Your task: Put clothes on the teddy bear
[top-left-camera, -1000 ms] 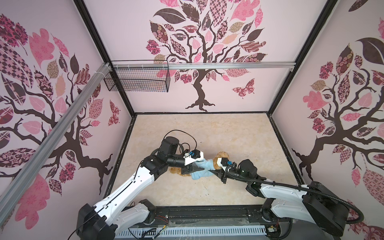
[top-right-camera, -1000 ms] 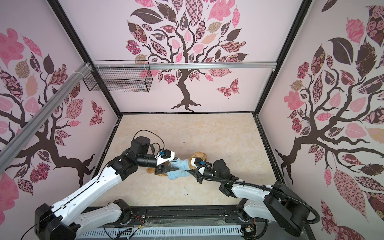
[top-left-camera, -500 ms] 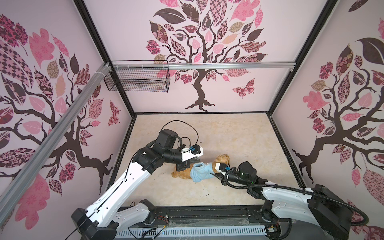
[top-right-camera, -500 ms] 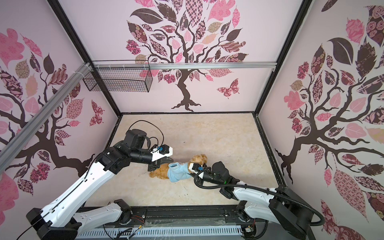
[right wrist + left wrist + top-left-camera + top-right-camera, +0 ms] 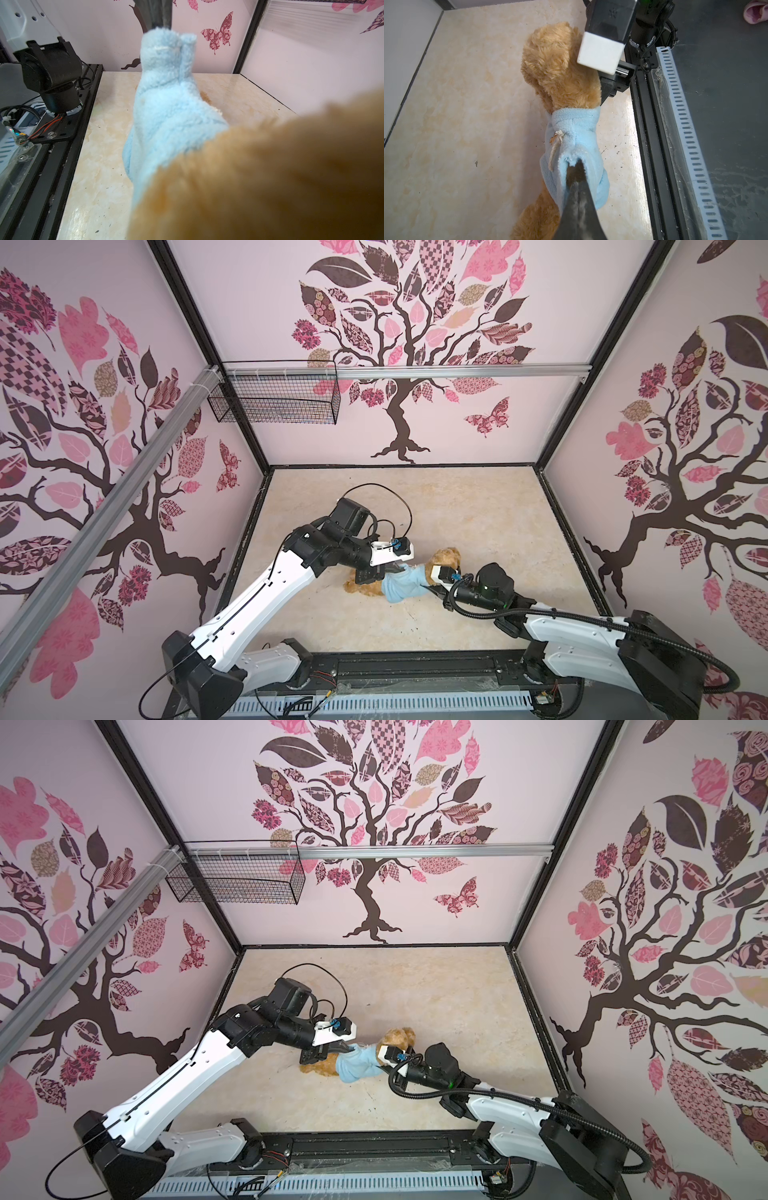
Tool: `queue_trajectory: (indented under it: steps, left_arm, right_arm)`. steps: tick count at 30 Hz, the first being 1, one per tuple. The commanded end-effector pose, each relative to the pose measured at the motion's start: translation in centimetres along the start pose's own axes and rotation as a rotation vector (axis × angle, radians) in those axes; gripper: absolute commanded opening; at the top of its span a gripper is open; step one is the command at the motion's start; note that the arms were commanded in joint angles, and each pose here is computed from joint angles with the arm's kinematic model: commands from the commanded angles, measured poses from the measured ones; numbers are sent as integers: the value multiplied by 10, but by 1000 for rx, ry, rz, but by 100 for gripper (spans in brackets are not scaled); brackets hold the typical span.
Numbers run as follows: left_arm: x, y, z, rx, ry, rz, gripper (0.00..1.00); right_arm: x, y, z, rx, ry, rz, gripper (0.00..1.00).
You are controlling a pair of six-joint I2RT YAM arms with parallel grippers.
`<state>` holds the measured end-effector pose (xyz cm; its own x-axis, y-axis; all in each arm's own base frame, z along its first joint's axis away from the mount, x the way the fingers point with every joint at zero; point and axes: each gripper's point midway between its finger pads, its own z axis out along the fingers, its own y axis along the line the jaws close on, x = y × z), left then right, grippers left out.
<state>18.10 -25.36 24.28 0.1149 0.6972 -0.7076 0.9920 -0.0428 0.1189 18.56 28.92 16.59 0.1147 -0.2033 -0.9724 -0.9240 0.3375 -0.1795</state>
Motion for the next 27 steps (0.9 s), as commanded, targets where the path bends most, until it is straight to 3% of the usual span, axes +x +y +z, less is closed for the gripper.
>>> queue_trajectory:
  steps: [1, 13, 19, 27]
  left_arm:
    - [-7, 2, -5, -11, 8, 43, 0]
    - [-4, -8, 15, 61, 14, 46, 1]
    - [-7, -2, 22, 47, -6, 25, 12]
    - [8, 5, 21, -1, 74, -21, 19]
  right_arm:
    - [-27, 0, -2, 0, -86, -41, 17]
    - [-42, 1, -4, -19, -141, -4, 17]
    - [-53, 5, -5, -44, -187, 12, 17]
    - [-49, 4, -7, -30, -173, -13, 17]
